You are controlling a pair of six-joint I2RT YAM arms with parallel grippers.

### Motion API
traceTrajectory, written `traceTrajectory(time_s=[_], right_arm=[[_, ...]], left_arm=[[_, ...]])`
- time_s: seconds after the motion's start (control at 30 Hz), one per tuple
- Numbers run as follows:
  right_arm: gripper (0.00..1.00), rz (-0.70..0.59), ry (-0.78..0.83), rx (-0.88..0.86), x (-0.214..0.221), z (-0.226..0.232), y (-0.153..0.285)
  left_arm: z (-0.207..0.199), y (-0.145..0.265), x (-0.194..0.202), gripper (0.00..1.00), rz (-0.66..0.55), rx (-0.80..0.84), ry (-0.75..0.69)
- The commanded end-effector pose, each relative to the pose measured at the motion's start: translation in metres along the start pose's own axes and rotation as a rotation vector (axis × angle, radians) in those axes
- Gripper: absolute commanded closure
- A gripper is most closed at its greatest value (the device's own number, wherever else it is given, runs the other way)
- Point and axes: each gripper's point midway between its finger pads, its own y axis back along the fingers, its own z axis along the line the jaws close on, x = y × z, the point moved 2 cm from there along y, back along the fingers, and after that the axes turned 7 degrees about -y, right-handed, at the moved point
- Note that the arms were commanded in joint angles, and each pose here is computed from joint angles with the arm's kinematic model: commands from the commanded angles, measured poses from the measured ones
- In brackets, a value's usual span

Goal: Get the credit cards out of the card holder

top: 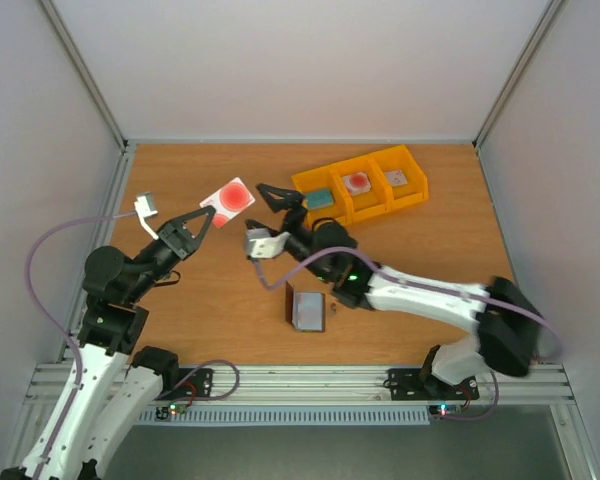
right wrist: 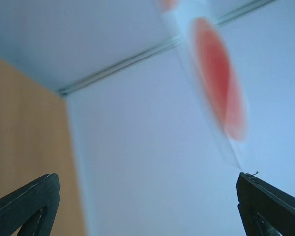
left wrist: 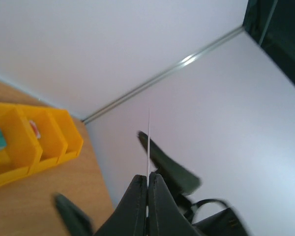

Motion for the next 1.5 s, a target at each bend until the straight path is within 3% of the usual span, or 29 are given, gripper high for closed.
traceTrajectory(time_s=[0.0,0.07,0.2,0.4,0.6,0.73,1.3,1.47], right_arm=[[0.02,-0.237,0.238,0.709,-0.064,-0.103,0.003],[0.02,-0.227,0.340,0.694,-0.065,-0.088,-0.012],[0.10,-0.252,0.343,0.658,-0.064,-0.075,-0.014],[0.09,-0.187,0.415,0.640,-0.052,-0.066,-0.011],[0.14,-0.222,0.527,0.594,-0.060,-0.048,-0.021],[0.26,-0.247,0.570,0.597,-0.068,-0.045,-0.026],[0.98,-0.252,0.598,0.488,-0.070,-0.020,-0.037],[0.99,-0.223,0.594,0.466,-0.066,-0.020,-0.039]], left_arm=[[-0.018,0.014,-0.029,1.00,-0.156,0.040,0.080],[-0.006,0.016,-0.029,1.00,-0.180,0.012,0.146],[0.006,0.017,-0.027,1.00,-0.197,-0.007,0.191],[0.011,0.016,-0.030,1.00,-0.212,-0.018,0.218],[0.006,0.012,-0.031,1.00,-0.202,0.004,0.210],[0.009,0.011,-0.030,1.00,-0.194,-0.007,0.213],[0.015,0.009,-0.025,1.00,-0.168,-0.031,0.206],[0.017,0.008,-0.022,1.00,-0.153,-0.042,0.197]])
